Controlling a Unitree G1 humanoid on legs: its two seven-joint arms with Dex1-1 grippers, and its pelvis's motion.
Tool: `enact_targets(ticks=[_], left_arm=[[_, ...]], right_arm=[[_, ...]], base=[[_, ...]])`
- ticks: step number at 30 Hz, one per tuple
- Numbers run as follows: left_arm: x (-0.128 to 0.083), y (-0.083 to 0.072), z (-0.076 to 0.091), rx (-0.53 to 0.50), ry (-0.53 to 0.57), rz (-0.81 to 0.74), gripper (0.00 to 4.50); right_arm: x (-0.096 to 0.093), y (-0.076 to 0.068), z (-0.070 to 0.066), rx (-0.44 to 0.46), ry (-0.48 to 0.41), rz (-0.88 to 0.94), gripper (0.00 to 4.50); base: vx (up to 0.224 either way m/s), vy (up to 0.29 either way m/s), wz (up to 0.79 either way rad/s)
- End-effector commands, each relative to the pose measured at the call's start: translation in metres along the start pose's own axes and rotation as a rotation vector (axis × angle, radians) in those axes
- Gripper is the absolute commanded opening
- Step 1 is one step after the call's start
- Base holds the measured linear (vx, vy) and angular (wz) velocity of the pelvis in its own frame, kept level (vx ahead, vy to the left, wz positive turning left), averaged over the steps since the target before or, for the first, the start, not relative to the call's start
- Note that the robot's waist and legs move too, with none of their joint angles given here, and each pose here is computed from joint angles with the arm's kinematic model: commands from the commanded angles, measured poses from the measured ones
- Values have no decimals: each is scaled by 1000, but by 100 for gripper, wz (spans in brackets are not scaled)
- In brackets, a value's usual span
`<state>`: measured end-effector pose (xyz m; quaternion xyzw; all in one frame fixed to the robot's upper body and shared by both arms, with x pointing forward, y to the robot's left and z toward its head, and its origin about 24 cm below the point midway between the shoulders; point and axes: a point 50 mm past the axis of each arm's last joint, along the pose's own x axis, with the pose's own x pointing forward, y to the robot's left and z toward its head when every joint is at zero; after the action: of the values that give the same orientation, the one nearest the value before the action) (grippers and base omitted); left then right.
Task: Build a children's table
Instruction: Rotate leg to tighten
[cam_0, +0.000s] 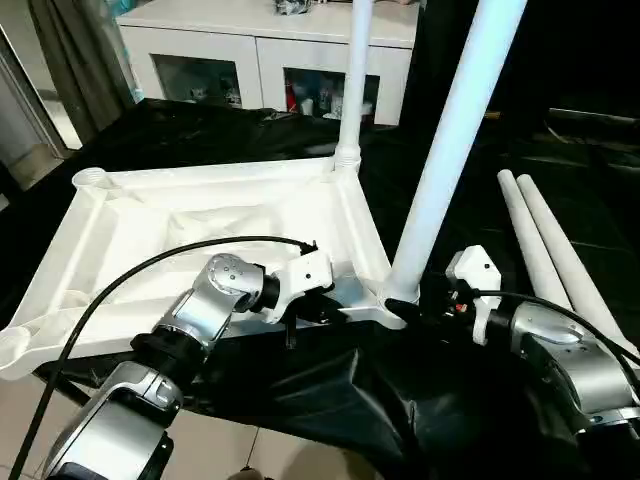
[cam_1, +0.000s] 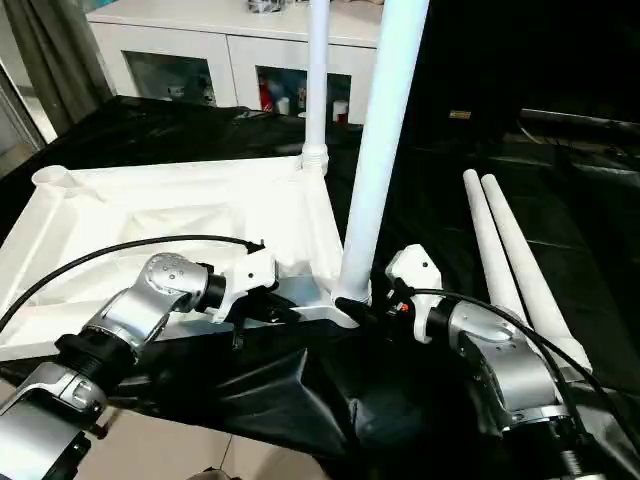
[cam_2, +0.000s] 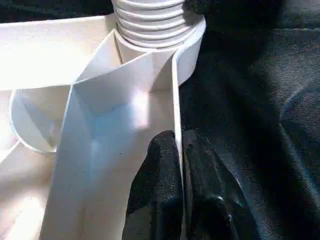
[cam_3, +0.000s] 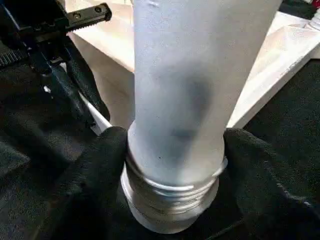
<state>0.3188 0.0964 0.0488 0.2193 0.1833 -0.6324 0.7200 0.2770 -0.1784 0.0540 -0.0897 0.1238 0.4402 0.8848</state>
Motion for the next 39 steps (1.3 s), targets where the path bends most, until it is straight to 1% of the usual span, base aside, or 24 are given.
enact_targets(ticks=[1,7,9,10,14,15,16,17,19,20,21,23,26,27,28,29,31,33,34,35,37,38,39], left_arm=[[-7,6,3,-30,-83,71,0],[-8,7,4,-60,-107,90,0],[-6,10,5,-73,-104,135,0],[-6,11,5,-74,-103,137,0],[4,19,7,-117,-78,267,0],[11,22,9,-148,-74,321,0],[14,23,10,-162,-71,343,0],[22,24,13,-189,-64,384,0],[32,25,16,-223,-50,446,0],[40,24,20,-235,-42,464,0],[45,23,23,-227,-37,468,0],[47,23,24,-221,-33,471,0],[55,20,33,-215,-52,443,0],[55,20,33,-214,-52,440,0],[55,20,33,-208,-53,430,0],[54,19,33,-204,-53,421,0],[52,20,32,-194,-48,411,0],[47,21,30,-182,-42,404,0],[41,24,27,-156,-32,404,0],[39,25,25,-151,-25,406,0],[34,26,23,-118,-13,403,0],[34,26,23,-117,-13,402,0],[29,27,21,-106,-14,386,0]], right_arm=[[1,-2,-2,-1,9,-15,284],[5,-1,-4,40,-26,-53,267],[9,-2,-5,73,-52,-108,266],[9,-2,-5,76,-54,-112,266],[26,-5,-12,186,-88,-299,266],[36,-7,-17,242,-85,-395,266],[41,-7,-19,268,-79,-439,266],[50,-8,-22,321,-66,-517,266],[63,-5,-23,390,-60,-584,265],[74,-1,-19,392,-52,-595,265],[80,1,-15,381,-51,-591,265],[83,3,-13,374,-51,-590,265],[90,4,-3,380,-102,-558,265],[90,4,-3,380,-106,-557,309],[89,3,0,376,-123,-550,320],[88,2,2,372,-138,-544,320],[85,-2,7,353,-165,-529,339],[76,-7,11,339,-174,-511,364],[62,-15,15,267,-155,-494,368],[57,-16,16,233,-147,-477,374],[46,-18,17,182,-128,-434,399],[46,-18,17,181,-128,-433,407],[37,-18,17,153,-107,-384,416]], base=[[0,0,0],[0,0,0],[0,0,0],[0,0,0],[0,0,0],[0,0,0],[0,0,0],[0,0,0],[0,0,0],[0,0,0],[0,0,0],[0,0,0],[0,0,0],[0,0,0],[0,0,0],[0,0,0],[0,0,0],[0,0,0],[0,0,0],[0,0,0],[0,0,0],[0,0,0],[0,0,0]])
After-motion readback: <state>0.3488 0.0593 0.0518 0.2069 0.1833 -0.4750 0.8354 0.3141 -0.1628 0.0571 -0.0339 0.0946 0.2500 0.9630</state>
